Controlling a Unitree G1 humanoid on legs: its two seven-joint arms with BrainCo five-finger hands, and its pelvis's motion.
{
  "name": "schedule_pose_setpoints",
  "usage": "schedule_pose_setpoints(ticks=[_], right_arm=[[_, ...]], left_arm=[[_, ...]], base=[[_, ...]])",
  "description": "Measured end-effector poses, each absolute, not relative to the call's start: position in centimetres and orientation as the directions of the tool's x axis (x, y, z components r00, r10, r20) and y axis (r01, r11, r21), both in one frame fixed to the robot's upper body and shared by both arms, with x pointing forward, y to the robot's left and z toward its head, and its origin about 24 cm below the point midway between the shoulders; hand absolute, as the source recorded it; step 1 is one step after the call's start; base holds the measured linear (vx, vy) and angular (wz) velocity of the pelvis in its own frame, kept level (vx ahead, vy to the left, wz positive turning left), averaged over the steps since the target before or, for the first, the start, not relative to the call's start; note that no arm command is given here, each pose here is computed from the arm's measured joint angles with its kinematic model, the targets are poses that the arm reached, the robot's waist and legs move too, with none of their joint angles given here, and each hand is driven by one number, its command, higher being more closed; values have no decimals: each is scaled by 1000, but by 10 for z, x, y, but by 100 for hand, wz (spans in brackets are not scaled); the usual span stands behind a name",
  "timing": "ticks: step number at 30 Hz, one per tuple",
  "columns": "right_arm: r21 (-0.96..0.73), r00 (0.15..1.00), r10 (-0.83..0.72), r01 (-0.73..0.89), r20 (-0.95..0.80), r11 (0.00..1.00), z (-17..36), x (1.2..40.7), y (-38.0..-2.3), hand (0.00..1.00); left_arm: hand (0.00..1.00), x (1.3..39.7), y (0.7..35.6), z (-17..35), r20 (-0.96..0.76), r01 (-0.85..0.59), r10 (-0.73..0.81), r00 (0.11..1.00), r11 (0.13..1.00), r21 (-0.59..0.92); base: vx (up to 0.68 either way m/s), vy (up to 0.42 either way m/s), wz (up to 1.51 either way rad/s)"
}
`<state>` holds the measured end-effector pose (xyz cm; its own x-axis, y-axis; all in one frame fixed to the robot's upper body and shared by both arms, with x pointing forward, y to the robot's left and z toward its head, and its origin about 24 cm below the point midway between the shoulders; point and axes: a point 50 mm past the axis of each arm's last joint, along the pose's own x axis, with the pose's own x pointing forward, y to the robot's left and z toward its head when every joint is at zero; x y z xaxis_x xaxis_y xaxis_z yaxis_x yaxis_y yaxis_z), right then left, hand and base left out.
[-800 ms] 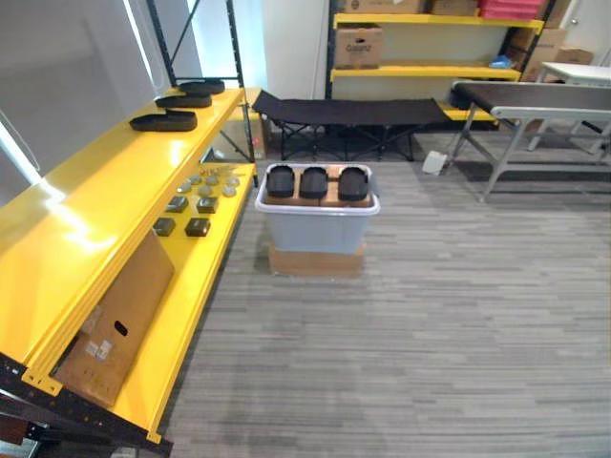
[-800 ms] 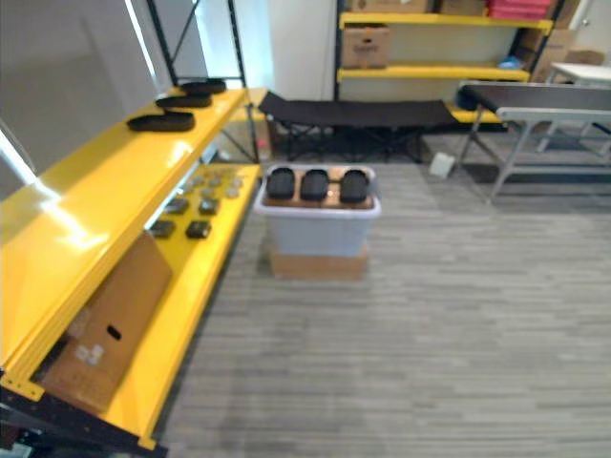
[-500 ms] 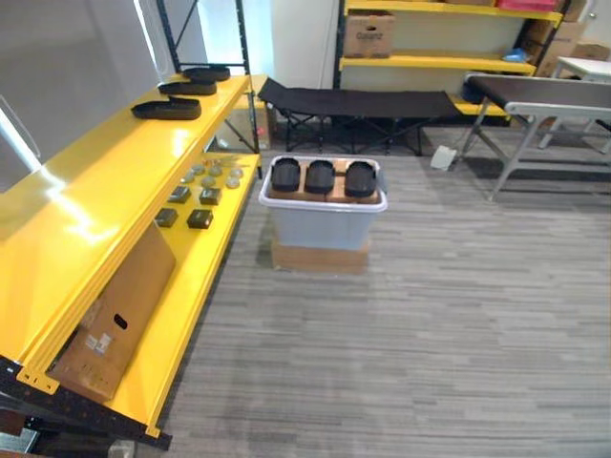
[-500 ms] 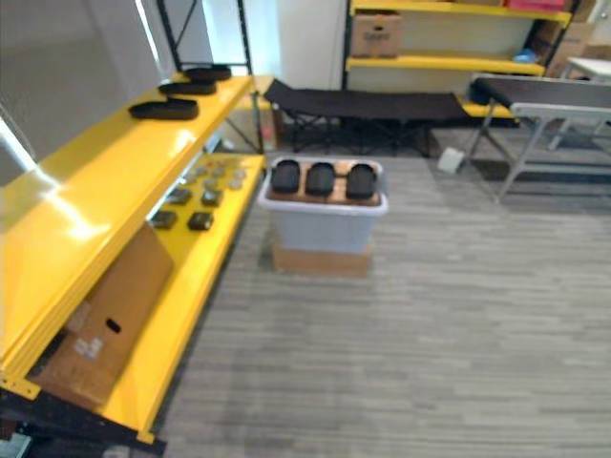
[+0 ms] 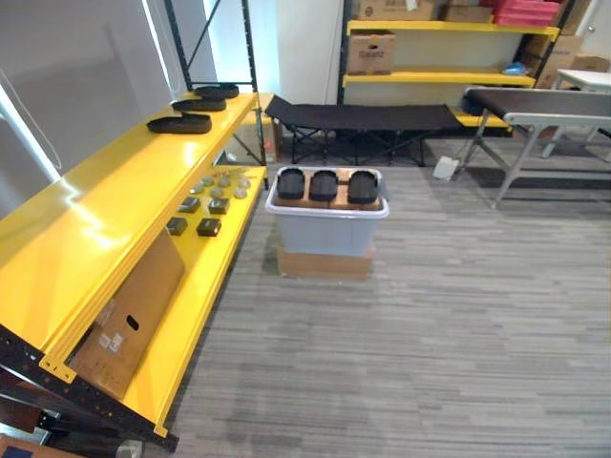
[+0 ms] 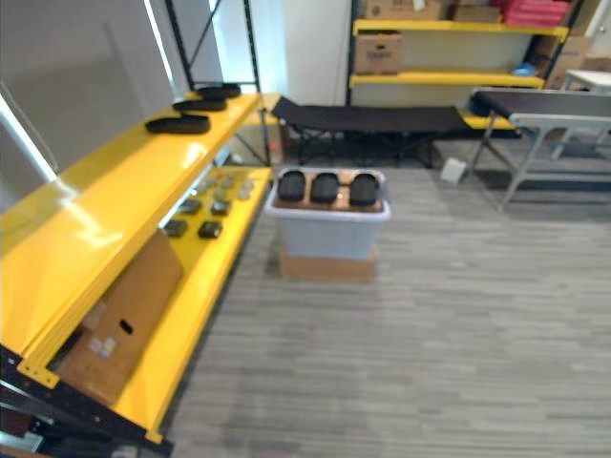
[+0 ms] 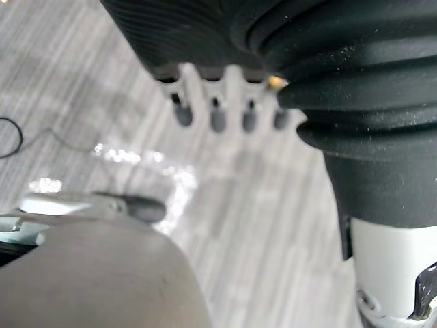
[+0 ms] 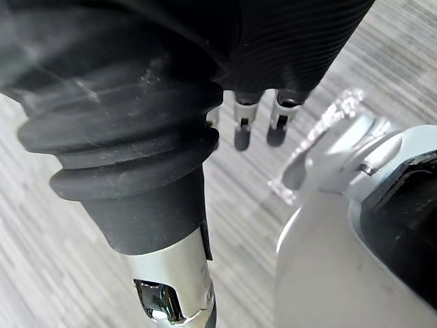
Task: Walk over and take plastic housings, then place them on the shelf
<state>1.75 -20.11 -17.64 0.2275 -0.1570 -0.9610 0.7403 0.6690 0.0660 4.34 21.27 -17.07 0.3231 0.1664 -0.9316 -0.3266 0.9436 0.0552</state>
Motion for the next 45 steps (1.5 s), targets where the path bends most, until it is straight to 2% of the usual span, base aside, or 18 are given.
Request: schedule_pose_setpoints(ticks=[16,27,29,35,40,41,45], right_arm=[[62,242,-144,679,-960,732,-176,25,-201,0],[75,293,-172,674,-941,735,-173,38,-208,0],[67,273,-175,692,-946,719,-174,29,-206,0],[63,244,-165,716,-956,695,-175,15,-199,0],[70,225,-147,739,-963,671,-176,-1,-190,0],[63,228,-173,756,-958,651,-174,-1,-198,0],[93,316,-234,752,-920,652,-168,24,-213,0]], left_arm=[[0,43,215,-171,-932,-317,171,319,946,65],[0,55,210,-170,-925,-284,148,351,958,45],[0,53,211,-170,-926,-287,150,347,957,48],[0,97,207,-163,-885,-269,144,444,963,22],[0,103,197,-159,-850,-395,170,498,917,-49],[0,105,194,-159,-845,-430,176,505,900,-69],[0,99,192,-158,-840,-554,213,500,824,-121]], base=[[6,-25,-1],[3,9,-20],[114,109,-16],[340,26,30],[608,-195,44],[737,-384,36],[550,-267,-11]])
